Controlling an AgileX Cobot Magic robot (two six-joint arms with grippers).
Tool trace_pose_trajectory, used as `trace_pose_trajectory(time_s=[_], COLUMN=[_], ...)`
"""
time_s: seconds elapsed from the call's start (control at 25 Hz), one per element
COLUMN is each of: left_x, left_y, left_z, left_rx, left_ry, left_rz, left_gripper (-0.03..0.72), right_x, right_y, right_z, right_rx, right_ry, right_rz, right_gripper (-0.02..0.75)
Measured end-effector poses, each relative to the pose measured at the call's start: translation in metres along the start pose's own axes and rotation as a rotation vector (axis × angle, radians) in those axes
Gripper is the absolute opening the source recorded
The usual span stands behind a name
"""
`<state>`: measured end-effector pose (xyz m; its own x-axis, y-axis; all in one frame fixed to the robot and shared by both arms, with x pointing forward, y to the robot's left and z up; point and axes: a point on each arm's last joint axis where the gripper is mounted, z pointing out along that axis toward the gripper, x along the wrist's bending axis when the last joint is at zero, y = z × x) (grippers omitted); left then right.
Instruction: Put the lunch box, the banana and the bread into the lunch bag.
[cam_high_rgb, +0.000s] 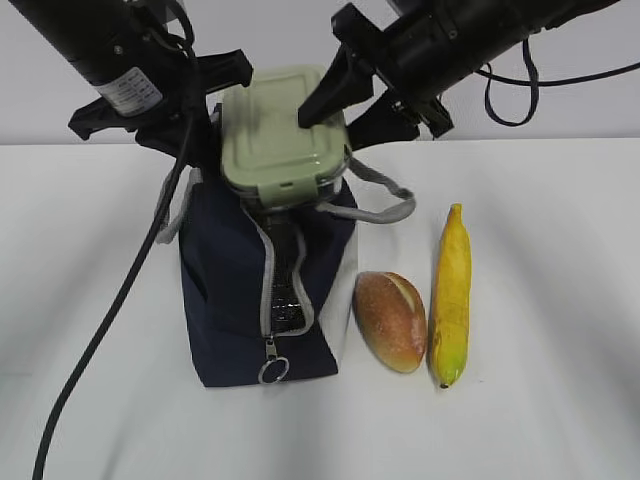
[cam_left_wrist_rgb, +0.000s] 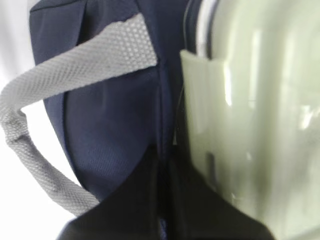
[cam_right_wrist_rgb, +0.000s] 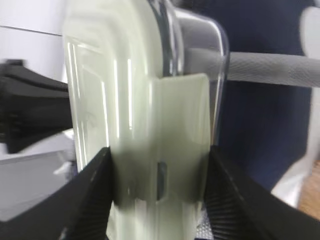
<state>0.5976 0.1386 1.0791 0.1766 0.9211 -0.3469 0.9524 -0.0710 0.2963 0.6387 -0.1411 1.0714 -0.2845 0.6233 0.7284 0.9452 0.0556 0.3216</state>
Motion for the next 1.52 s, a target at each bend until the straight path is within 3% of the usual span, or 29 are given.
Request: trace_pose_trajectory(time_s=[0.16, 0.28, 0.52, 0.88, 1.52], left_x=[0.000, 0.000, 0.000, 0.000, -0.001], left_y=[0.000, 0.000, 0.000, 0.001, 0.000], left_z=[0.000, 0.000, 0.000, 0.000, 0.000], left_rx=[-0.002, -0.002, -0.004, -0.006, -0.004], left_ry=[-0.001, -0.004, -0.004, -0.004, -0.011], left_rz=[0.000, -0.002, -0.001, 0.001, 0.020], left_gripper=[0.000, 0.000, 0.000, 0.000, 0.000], right_x=[-0.013, -0.016, -0.017, -0.018, -0.042], right_y=[-0.005, -0.006, -0.007, -0.018, -0.013], right_z=[0.000, -0.001, 0.005, 0.050, 0.091], right_rx=[0.054, 0.068, 0.081, 0.185, 0.126], right_ry=[-0.147, -0.181, -0.187, -0.188, -0.152], right_rz=[-0.004, -0.004, 0.011, 0.020, 0.113], right_gripper=[0.400, 0.400, 0.400, 0.400, 0.399])
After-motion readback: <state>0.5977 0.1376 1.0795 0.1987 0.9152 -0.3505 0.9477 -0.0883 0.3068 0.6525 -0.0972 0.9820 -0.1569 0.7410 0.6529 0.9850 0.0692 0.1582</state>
